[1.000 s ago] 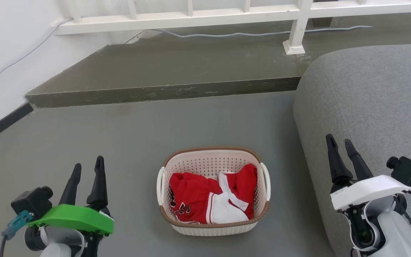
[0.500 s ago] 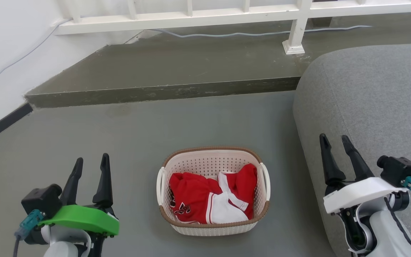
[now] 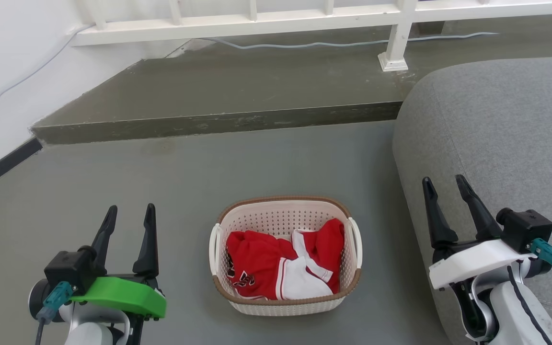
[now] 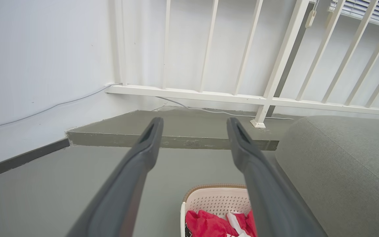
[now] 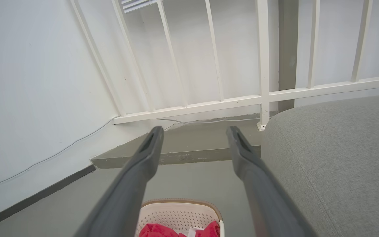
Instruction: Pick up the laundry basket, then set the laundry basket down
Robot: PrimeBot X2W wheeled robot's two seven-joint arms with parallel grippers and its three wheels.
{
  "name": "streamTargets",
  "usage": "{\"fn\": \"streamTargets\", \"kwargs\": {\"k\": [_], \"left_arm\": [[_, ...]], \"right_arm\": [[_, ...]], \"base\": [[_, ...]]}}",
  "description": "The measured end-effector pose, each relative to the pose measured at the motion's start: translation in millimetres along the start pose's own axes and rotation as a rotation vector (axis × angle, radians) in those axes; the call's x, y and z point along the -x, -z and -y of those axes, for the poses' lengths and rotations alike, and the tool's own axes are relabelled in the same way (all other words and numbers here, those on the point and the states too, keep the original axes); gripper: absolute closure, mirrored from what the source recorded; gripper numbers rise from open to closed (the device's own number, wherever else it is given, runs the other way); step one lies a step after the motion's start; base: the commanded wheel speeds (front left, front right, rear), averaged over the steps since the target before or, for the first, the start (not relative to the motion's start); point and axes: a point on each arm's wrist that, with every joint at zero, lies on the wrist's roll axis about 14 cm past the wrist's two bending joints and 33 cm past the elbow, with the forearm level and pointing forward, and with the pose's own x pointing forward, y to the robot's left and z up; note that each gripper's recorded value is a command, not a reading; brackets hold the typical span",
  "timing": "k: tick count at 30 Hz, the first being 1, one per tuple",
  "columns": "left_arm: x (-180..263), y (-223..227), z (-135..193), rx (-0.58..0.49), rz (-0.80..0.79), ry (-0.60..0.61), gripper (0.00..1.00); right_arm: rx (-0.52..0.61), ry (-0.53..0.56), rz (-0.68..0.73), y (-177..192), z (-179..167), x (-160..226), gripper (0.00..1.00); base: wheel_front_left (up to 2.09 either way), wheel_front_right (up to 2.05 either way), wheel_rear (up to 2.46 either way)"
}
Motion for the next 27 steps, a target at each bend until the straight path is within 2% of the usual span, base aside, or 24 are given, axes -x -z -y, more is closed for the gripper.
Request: {"fn": "streamTargets", "kwargs": {"k": [27], "left_arm": [[-4.6,4.3,0.2,0.016,-0.007,0.002,0.00]], "right_arm": [[-0.005,0.024,-0.018,7.6,5.8,-1.7,0.00]], "base": [[0.00,0.00,0.00]]}}
